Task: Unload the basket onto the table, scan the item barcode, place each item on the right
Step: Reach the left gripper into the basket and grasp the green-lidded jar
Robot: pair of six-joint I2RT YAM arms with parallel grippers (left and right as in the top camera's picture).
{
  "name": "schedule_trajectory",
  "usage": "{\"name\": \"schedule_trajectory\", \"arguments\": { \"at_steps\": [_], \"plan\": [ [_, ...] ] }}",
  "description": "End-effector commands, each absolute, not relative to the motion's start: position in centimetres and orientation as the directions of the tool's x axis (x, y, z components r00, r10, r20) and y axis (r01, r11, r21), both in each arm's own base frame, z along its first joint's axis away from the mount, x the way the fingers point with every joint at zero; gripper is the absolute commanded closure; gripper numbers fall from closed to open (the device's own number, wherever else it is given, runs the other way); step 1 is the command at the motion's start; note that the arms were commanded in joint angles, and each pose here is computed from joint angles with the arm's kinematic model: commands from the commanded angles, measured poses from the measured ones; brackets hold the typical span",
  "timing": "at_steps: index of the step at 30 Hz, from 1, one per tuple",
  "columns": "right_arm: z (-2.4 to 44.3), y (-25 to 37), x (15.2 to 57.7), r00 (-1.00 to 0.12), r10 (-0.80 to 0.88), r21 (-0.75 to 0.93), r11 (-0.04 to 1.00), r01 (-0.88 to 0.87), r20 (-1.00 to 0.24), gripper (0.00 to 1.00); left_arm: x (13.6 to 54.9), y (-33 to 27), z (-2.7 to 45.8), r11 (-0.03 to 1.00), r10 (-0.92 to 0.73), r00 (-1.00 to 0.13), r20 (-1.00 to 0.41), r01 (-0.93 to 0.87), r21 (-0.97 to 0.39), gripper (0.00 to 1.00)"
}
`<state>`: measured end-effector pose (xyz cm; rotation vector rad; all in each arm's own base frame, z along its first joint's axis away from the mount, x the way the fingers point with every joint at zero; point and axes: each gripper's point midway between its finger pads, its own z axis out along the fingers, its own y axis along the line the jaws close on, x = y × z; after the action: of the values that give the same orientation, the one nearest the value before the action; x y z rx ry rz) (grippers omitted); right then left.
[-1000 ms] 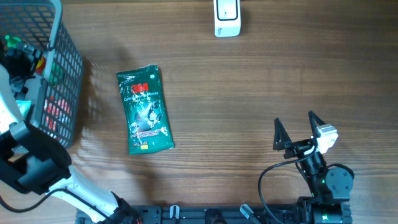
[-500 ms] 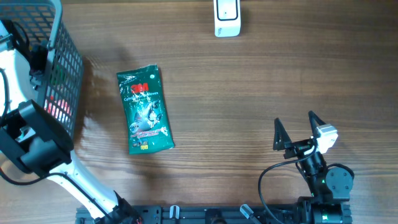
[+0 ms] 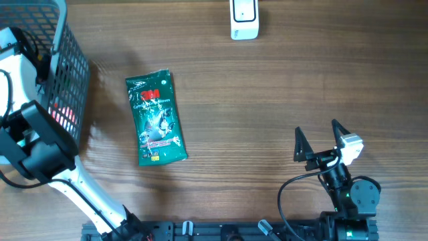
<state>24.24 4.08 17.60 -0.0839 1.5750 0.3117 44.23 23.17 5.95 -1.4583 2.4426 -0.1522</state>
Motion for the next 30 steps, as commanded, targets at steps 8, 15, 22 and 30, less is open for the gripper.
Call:
{"name": "schedule_trajectory", "arguments": {
  "at_steps": [8, 15, 22, 30],
  "plan": [
    [17.7, 4.0, 24.3, -0.029, 0.152, 0.154, 0.958, -0.24, -0.988, 0.0, 43.9, 23.2, 7.4, 0.486, -0.872, -0.446, -0.204, -0.841, -0.239, 0.4],
    [17.7, 4.0, 24.3, -0.029, 0.152, 0.154, 0.958, -0.24, -0.988, 0.0, 43.2, 23.6, 15.7, 0.525, -0.833, -0.421, -0.36, -0.806, -0.274, 0.37],
    [17.7, 4.0, 24.3, -0.029, 0.152, 0.154, 0.958, -0.24, -0.988, 0.0, 39.4, 23.7, 25.2, 0.552, -0.76, -0.361, -0.54, -0.797, -0.244, 0.36],
    [17.7, 4.0, 24.3, -0.029, 0.152, 0.154, 0.958, -0.24, -0.988, 0.0, 34.4, 20.5, 34.7, 0.592, -0.697, -0.273, -0.663, -0.74, -0.319, 0.36]
  ]
}}
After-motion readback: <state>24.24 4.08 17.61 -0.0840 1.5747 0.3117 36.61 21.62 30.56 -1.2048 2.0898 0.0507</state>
